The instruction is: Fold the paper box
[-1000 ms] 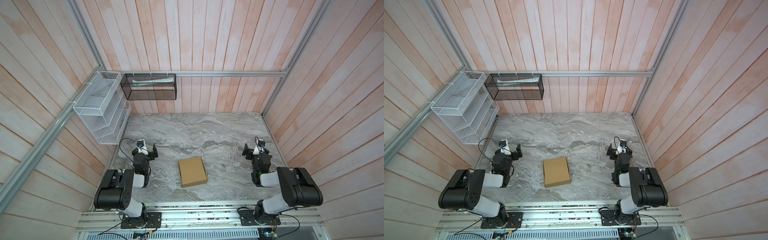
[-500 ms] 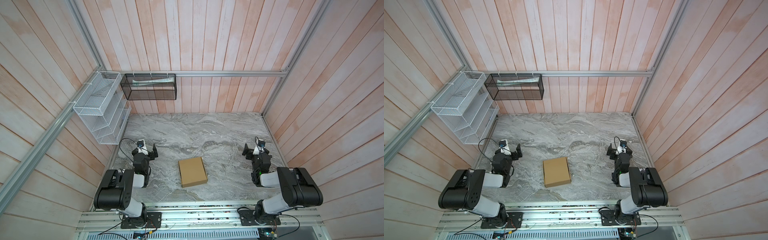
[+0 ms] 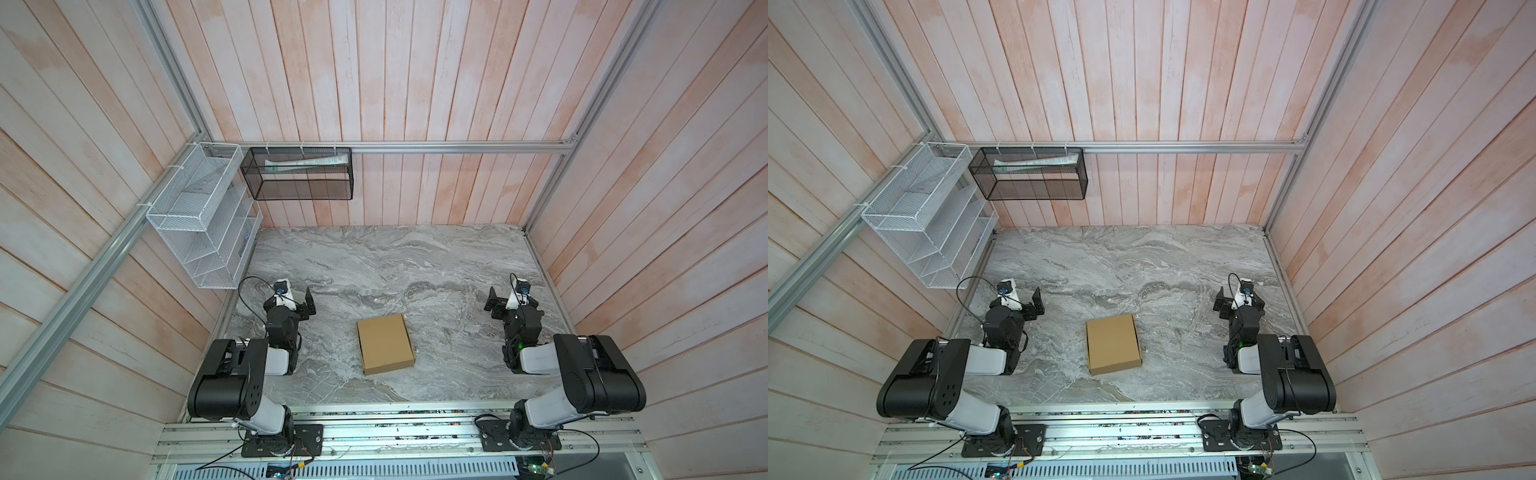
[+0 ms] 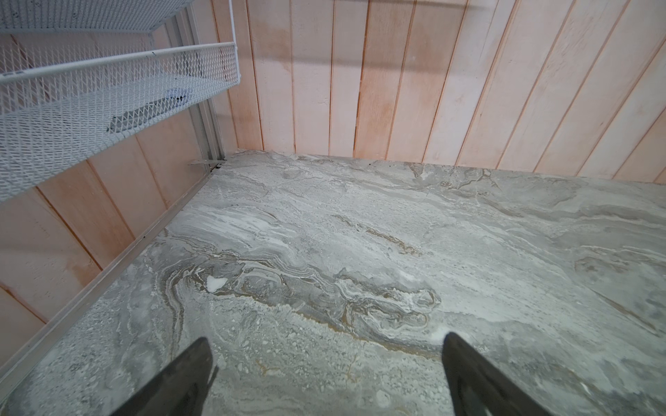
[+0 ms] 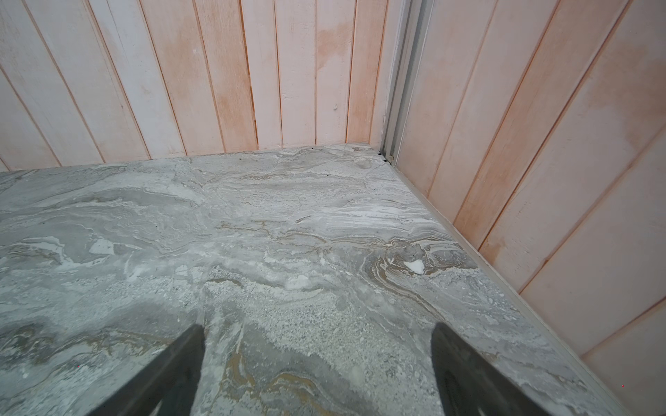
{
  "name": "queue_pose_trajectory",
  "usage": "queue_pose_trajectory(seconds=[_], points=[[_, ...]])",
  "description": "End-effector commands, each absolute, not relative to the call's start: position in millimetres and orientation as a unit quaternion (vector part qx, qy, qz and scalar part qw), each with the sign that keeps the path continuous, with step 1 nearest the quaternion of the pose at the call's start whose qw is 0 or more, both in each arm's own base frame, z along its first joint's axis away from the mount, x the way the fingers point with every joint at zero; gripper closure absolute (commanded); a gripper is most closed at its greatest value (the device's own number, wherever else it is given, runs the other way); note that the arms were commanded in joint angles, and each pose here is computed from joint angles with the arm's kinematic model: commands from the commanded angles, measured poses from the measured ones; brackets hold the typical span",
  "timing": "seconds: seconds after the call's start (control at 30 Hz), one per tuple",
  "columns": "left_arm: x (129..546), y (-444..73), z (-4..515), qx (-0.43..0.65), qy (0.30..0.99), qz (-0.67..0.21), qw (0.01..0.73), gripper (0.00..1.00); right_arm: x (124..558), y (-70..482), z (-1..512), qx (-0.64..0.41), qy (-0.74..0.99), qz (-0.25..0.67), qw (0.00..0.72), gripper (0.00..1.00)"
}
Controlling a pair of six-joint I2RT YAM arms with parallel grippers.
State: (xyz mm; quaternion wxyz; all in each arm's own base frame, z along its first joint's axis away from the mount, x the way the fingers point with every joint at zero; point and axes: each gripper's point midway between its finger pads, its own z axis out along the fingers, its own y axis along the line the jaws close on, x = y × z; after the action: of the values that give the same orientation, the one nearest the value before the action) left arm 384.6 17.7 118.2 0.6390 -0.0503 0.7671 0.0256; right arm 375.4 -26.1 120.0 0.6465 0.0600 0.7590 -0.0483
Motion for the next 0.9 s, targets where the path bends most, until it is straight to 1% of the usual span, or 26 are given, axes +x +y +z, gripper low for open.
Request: queue_pose_trajectory(seconds=[0.0, 0.13, 0.17, 0.23, 0.3, 0.37, 0.5, 0.57, 0.7, 0.87], points=[[389, 17, 128, -0.044, 0.757, 0.023, 0.651, 0.00, 375, -26, 125, 0.057, 0.753, -0.045, 0.654, 0.02], [383, 20, 131, -0.054, 0.748, 0.028, 0.661, 0.00, 375, -26, 125, 0.057, 0.753, -0.045, 0.654, 0.02], [376, 25, 134, -0.066, 0.738, 0.033, 0.671, 0.00, 375, -26, 126, 0.058, 0.753, -0.046, 0.654, 0.02], [348, 31, 146, -0.087, 0.700, 0.037, 0.708, 0.00, 375, -26, 126, 0.057, 0.752, -0.045, 0.655, 0.02], [330, 24, 155, -0.067, 0.673, 0.022, 0.736, 0.00, 375, -26, 125, 0.057, 0.753, -0.045, 0.654, 0.02], [337, 22, 150, -0.061, 0.684, 0.022, 0.726, 0.00, 375, -26, 126, 0.057, 0.752, -0.045, 0.655, 0.02], [388, 27, 128, -0.068, 0.752, 0.037, 0.654, 0.00, 375, -26, 125, 0.057, 0.753, -0.045, 0.654, 0.02], [381, 19, 131, -0.052, 0.748, 0.030, 0.661, 0.00, 375, -26, 126, 0.057, 0.753, -0.045, 0.654, 0.02], [370, 25, 136, -0.070, 0.730, 0.036, 0.679, 0.00, 375, -26, 125, 0.057, 0.753, -0.045, 0.654, 0.02], [372, 24, 136, -0.065, 0.733, 0.035, 0.677, 0.00, 375, -26, 126, 0.057, 0.752, -0.045, 0.655, 0.02]])
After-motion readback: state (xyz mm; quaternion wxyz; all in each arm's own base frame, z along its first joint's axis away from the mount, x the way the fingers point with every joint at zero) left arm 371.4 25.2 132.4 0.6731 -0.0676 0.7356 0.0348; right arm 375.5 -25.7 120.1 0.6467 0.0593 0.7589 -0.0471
